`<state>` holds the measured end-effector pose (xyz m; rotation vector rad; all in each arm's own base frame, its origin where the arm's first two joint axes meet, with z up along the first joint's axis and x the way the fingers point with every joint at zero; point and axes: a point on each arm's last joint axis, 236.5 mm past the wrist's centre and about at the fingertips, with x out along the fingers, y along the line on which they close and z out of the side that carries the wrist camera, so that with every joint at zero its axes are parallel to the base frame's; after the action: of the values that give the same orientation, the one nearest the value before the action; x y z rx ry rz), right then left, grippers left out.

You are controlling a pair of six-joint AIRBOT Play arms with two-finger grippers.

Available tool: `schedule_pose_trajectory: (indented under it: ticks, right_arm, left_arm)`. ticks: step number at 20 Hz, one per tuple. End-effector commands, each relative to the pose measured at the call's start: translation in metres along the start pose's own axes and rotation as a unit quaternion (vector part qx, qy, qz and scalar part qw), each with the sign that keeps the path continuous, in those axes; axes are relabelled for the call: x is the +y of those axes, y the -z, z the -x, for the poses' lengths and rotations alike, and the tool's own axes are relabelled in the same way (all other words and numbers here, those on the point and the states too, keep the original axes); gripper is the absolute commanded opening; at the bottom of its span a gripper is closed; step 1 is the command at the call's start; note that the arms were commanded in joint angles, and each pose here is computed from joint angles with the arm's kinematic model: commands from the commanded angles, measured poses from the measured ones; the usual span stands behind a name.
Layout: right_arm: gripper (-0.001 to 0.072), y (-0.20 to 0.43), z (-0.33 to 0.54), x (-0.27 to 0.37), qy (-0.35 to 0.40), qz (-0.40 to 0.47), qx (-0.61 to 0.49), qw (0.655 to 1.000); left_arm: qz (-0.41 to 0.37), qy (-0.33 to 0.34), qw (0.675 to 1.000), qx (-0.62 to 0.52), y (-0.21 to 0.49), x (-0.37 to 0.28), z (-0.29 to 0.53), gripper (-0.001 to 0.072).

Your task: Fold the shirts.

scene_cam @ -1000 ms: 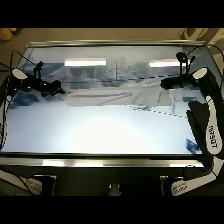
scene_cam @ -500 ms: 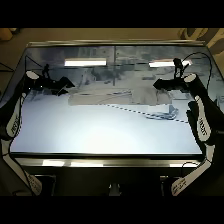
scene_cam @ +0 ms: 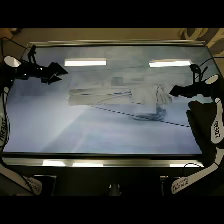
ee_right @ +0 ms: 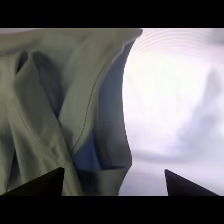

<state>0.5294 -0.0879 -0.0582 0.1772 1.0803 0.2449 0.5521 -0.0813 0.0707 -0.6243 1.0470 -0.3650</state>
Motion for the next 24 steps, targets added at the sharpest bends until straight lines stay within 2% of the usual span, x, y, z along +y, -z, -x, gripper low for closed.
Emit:
schedule_pose_trajectory:
  ticks: [1, 6, 8, 13, 14, 16, 17, 18, 19, 20, 21, 23, 24]
  right_arm:
    - [0.0715, 0.027, -0.015, 0.0, -0.049, -0.054, 0.037, 0.997]
    - [0.0715, 0.019, -0.046, 0.035, -0.116, -0.138, 0.026, 0.983]
    - [0.0715, 0.012, -0.053, 0.046, -0.116, -0.138, 0.019, 0.984]
    - [0.0698, -0.004, -0.067, 0.107, -0.175, -0.121, 0.005, 0.977]
    - [0.0588, -0.002, -0.07, 0.118, -0.179, -0.111, 0.011, 0.977]
    - [0.0182, -0.002, -0.07, 0.128, -0.185, -0.089, 0.013, 0.979]
    - [0.0017, -0.005, -0.065, 0.129, -0.188, -0.088, 0.009, 0.978]
    - [0.0018, -0.01, -0.056, 0.133, -0.19, -0.077, 0.001, 0.979]
    - [0.0017, -0.019, -0.044, 0.137, -0.189, -0.06, -0.013, 0.98]
    - [0.0017, -0.029, -0.026, 0.143, -0.19, -0.043, -0.028, 0.98]
    - [0.0017, -0.038, -0.006, 0.151, -0.191, -0.023, -0.043, 0.98]
    - [0.0017, -0.047, 0.035, 0.17, -0.2, 0.007, -0.058, 0.978]
    - [0.0017, -0.046, 0.053, 0.181, -0.21, 0.021, -0.056, 0.976]
  left_arm:
    - [-0.037, 0.018, 0.999, -0.013, 0.006, -0.053, 0.042, 0.072]
    - [-0.096, 0.045, 0.994, -0.036, 0.021, -0.119, 0.077, 0.072]
    - [-0.113, 0.054, 0.991, -0.038, 0.029, -0.138, 0.083, 0.072]
    - [-0.141, 0.074, 0.987, -0.017, 0.052, -0.171, 0.072, 0.072]
    - [-0.144, 0.076, 0.987, -0.01, 0.058, -0.175, 0.066, 0.072]
    - [-0.152, 0.07, 0.986, -0.001, 0.067, -0.177, 0.048, 0.072]
    - [-0.154, 0.062, 0.986, 0.004, 0.071, -0.175, 0.035, 0.072]
    - [-0.154, 0.056, 0.986, 0.011, 0.077, -0.172, 0.017, 0.0706]
    - [-0.151, 0.055, 0.987, 0.022, 0.085, -0.169, -0.005, 0.0469]
    - [-0.147, 0.054, 0.987, 0.03, 0.092, -0.167, -0.029, 0.0125]
    - [-0.142, 0.052, 0.988, 0.036, 0.098, -0.164, -0.057, 0.0028]
    - [-0.111, 0.053, 0.991, 0.051, 0.112, -0.154, -0.111, 0.0027]
    - [-0.07, 0.064, 0.993, 0.07, 0.126, -0.151, -0.139, 0.0027]
